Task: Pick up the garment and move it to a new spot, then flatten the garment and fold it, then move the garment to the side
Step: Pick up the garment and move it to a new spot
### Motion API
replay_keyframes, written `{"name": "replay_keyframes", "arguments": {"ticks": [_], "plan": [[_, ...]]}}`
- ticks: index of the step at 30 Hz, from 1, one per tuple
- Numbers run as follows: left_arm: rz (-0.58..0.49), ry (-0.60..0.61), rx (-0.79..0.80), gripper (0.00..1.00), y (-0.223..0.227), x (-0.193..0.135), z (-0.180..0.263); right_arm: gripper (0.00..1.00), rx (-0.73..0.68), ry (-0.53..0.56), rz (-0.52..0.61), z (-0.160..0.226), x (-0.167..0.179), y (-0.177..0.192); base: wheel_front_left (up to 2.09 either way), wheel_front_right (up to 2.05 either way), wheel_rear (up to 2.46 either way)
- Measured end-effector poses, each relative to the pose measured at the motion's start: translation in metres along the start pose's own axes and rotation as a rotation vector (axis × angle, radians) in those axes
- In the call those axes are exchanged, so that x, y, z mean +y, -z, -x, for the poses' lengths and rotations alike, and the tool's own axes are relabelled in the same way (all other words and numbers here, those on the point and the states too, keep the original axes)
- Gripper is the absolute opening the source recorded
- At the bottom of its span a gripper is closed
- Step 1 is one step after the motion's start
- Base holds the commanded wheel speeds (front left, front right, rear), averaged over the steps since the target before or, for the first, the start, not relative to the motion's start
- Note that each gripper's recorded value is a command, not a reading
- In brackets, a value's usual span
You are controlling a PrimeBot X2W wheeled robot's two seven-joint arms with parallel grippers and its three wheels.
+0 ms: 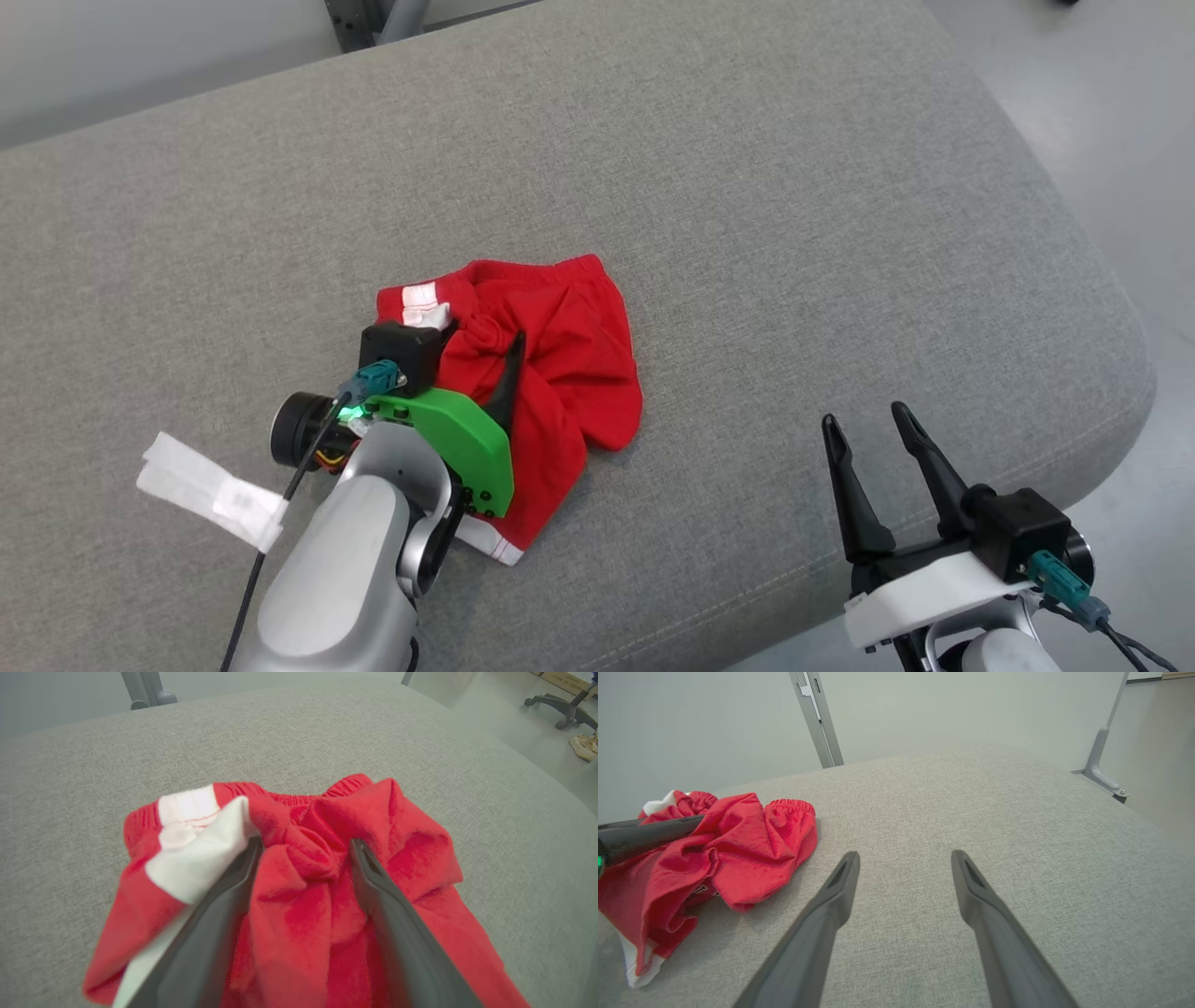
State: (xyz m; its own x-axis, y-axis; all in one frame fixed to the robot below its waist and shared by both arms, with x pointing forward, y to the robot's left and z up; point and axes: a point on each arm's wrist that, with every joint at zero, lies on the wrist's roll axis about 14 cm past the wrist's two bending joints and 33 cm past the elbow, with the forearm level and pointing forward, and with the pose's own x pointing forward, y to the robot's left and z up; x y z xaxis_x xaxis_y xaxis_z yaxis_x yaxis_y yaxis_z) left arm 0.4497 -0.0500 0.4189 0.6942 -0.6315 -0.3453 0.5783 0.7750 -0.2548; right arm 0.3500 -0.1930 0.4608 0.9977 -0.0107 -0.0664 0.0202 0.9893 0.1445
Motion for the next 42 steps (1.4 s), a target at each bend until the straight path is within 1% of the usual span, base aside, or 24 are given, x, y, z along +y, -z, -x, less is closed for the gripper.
{"name": "replay_keyframes", "arguments": {"ticks": [5, 7, 9, 12, 14, 19, 25, 29, 34, 42], "plan": [[-0.012, -0.017, -0.135, 1.0, -0.028, 0.001, 0.022, 1.0, -0.022, 0.013, 0.014, 0.01, -0.004, -0.007, 0.0, 0.0, 0.0], [-0.013, -0.049, -0.199, 1.0, -0.04, 0.01, 0.038, 1.0, -0.029, 0.014, 0.028, 0.014, -0.005, -0.009, 0.0, 0.0, 0.0], [0.024, -0.094, -0.263, 1.0, -0.045, 0.02, 0.057, 1.0, -0.039, 0.01, 0.044, 0.016, -0.005, -0.012, 0.0, 0.0, 0.0], [-0.008, -0.193, -0.323, 1.0, -0.042, 0.045, 0.091, 1.0, -0.052, 0.005, 0.061, 0.02, -0.004, -0.016, 0.0, 0.0, 0.0], [-0.03, -0.262, -0.333, 1.0, -0.03, 0.061, 0.114, 1.0, -0.059, -0.009, 0.072, 0.022, -0.001, -0.018, 0.0, 0.0, 0.0], [-0.023, -0.37, -0.381, 1.0, -0.014, 0.078, 0.159, 1.0, -0.092, -0.047, 0.096, 0.021, 0.009, -0.028, 0.0, 0.0, 0.0], [-0.027, -0.5, -0.371, 1.0, 0.005, 0.098, 0.201, 1.0, -0.104, -0.099, 0.126, 0.018, 0.023, -0.031, 0.0, 0.0, 0.0], [-0.022, -0.535, -0.333, 1.0, 0.026, 0.104, 0.222, 1.0, -0.104, -0.128, 0.147, 0.02, 0.031, -0.03, 0.0, 0.0, 0.0], [-0.034, -0.579, -0.357, 1.0, 0.025, 0.111, 0.245, 1.0, -0.117, -0.148, 0.167, 0.02, 0.036, -0.033, 0.0, 0.0, 0.0], [-0.036, -0.598, -0.367, 1.0, 0.026, 0.112, 0.255, 1.0, -0.122, -0.156, 0.169, 0.016, 0.038, -0.035, 0.0, 0.0, 0.0]]}}
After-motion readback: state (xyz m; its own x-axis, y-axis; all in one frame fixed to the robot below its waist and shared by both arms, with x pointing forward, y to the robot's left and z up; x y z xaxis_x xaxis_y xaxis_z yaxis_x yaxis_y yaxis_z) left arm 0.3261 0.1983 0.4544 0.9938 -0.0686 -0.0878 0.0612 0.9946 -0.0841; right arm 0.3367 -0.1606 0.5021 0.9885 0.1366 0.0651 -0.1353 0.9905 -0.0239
